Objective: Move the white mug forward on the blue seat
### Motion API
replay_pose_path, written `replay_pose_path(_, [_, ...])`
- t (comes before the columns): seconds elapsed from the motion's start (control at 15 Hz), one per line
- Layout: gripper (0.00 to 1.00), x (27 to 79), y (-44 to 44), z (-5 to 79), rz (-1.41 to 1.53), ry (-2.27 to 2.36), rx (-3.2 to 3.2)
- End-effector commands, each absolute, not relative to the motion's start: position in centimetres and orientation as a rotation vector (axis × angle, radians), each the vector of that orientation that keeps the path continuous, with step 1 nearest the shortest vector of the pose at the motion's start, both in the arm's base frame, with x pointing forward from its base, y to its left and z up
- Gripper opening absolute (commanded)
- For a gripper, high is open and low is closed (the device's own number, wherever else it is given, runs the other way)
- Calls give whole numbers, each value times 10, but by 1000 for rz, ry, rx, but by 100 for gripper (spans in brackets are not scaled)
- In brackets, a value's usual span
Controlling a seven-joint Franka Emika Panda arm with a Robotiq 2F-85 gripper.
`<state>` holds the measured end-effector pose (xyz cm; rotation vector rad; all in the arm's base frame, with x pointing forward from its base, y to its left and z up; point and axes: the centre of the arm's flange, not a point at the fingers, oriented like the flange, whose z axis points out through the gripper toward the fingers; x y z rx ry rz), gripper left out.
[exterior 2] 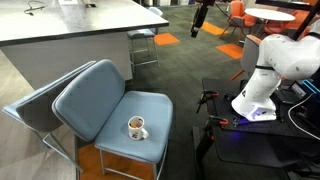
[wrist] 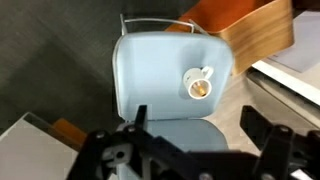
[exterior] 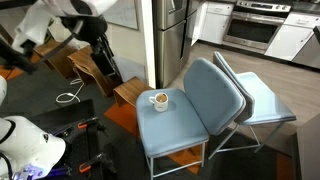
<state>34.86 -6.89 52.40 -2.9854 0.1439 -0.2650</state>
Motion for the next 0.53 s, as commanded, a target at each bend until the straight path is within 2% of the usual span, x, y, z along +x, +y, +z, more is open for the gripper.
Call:
replay_pose_path(0.0, [100, 412, -44, 486, -104, 330, -2965])
replay_pose_path(0.2, [100, 454, -11, 422, 36, 466, -2914])
replay_pose_path(0.47, [100, 499, 20, 338, 67, 587, -2826])
